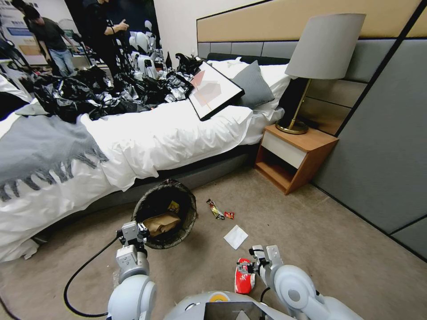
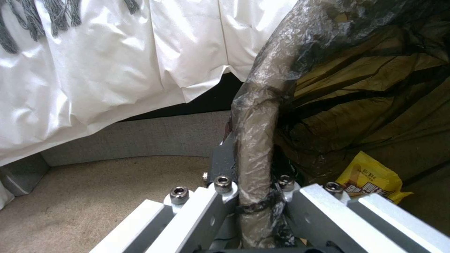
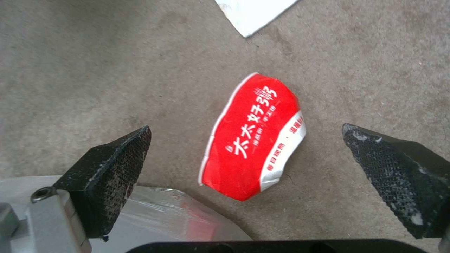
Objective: Pick up the trash bin, then pick up the garbage from the floor and place it into the trash bin.
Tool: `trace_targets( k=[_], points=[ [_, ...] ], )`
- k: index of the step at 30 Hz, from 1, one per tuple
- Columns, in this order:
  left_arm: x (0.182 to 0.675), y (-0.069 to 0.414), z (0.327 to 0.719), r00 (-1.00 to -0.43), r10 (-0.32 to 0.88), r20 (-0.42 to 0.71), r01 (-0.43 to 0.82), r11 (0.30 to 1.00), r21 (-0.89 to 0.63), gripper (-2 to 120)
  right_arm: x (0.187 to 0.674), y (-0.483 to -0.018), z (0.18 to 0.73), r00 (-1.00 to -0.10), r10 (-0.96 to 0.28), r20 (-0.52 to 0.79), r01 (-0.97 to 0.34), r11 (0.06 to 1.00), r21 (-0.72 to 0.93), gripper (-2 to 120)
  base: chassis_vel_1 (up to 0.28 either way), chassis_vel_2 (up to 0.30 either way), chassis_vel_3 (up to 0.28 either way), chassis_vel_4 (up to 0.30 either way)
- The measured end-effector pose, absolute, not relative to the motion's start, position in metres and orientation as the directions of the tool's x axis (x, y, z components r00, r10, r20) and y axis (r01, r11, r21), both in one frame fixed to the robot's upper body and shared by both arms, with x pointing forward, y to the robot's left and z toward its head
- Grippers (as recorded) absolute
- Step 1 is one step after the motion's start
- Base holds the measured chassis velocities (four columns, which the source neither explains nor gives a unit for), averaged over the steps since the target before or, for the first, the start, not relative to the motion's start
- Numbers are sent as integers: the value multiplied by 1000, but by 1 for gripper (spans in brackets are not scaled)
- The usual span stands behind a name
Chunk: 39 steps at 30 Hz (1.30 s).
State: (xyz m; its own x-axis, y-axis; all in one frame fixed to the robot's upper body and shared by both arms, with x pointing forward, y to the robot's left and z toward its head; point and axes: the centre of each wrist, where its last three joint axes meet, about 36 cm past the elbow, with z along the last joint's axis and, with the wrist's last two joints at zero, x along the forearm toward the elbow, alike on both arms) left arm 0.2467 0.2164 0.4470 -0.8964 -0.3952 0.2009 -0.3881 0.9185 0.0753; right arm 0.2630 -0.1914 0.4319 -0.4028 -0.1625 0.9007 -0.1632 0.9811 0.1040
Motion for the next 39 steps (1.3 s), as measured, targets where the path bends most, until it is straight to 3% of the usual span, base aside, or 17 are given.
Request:
trace_targets(
  k=[39],
  points=[
    [245,221,449,-891,-410,195,-401,912,86,0,291,-200,330,-336,-70,939,-123,992,30,100,0,0,0,0]
  ],
)
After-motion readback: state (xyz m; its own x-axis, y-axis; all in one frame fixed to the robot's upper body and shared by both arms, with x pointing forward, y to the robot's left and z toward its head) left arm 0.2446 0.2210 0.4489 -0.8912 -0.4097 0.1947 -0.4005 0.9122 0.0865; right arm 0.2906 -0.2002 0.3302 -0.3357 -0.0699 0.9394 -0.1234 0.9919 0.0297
